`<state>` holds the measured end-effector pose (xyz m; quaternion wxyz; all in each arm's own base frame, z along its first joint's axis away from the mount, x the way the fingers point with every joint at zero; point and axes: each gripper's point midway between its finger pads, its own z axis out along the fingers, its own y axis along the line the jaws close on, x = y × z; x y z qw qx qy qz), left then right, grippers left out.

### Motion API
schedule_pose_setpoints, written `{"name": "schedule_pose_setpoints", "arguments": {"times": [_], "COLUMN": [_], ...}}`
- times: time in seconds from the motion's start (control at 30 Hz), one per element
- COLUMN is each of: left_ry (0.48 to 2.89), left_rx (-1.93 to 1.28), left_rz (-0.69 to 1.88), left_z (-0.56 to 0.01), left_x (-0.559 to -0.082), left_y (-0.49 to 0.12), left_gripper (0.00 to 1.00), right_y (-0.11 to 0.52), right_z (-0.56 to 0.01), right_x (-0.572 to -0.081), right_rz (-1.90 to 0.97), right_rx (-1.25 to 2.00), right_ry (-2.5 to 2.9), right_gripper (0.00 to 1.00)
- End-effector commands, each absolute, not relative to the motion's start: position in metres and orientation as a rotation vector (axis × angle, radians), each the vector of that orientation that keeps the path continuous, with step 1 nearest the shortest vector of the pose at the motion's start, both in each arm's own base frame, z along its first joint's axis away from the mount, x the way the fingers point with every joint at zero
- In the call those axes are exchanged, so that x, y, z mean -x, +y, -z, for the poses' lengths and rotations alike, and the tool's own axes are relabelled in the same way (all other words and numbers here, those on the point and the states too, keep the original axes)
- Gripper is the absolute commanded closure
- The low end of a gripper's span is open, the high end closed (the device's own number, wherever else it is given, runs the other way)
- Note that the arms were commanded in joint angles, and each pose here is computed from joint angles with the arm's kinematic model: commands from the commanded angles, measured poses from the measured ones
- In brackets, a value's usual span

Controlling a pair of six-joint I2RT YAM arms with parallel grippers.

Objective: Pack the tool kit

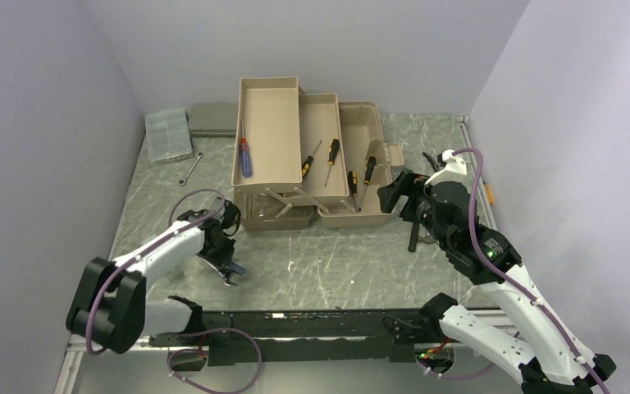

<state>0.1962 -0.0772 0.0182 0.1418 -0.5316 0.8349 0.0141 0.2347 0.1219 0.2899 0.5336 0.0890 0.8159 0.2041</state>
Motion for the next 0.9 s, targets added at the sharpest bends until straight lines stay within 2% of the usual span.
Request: {"name": "schedule_pose_setpoints", "arguments": {"times": [0.0, 0.2, 0.37, 0.5, 0.63, 0.87], "left_ry": [2.305, 2.113, 2.066, 1.930, 1.788, 1.862], "left_rx": [1.502, 1.361, 0.988, 0.537, 0.217, -0.128], "left_rz": [-0.095, -0.062, 0.045, 0.313, 0.506, 0.719], "left_z": [-0.049, -0.139, -0.221, -0.302, -0.375, -0.421], "left_x": [-0.185, -0.192, -0.215, -0.244, -0.249, -0.279], "left_y": [-0.048, -0.017, -0.016, -0.053, -0.091, -0.161], "left_gripper": [1.00, 1.00, 1.00, 1.00, 1.00, 1.00], "right_y": [0.122, 0.125, 0.127, 0.127, 0.128, 0.130], "right_z": [-0.309, -0.306, -0.307, -0.306, -0.305, -0.303], "right_x": [-0.235, -0.236, -0.237, -0.238, -0.238, -0.239], "right_rz": [-0.520, -0.527, -0.533, -0.536, -0.542, -0.556], "right_rx": [-0.219, -0.218, -0.215, -0.223, -0.228, -0.245], "right_ry": [1.892, 1.900, 1.899, 1.897, 1.901, 1.903], "right_gripper": [0.14, 0.14, 0.14, 0.14, 0.14, 0.14]}}
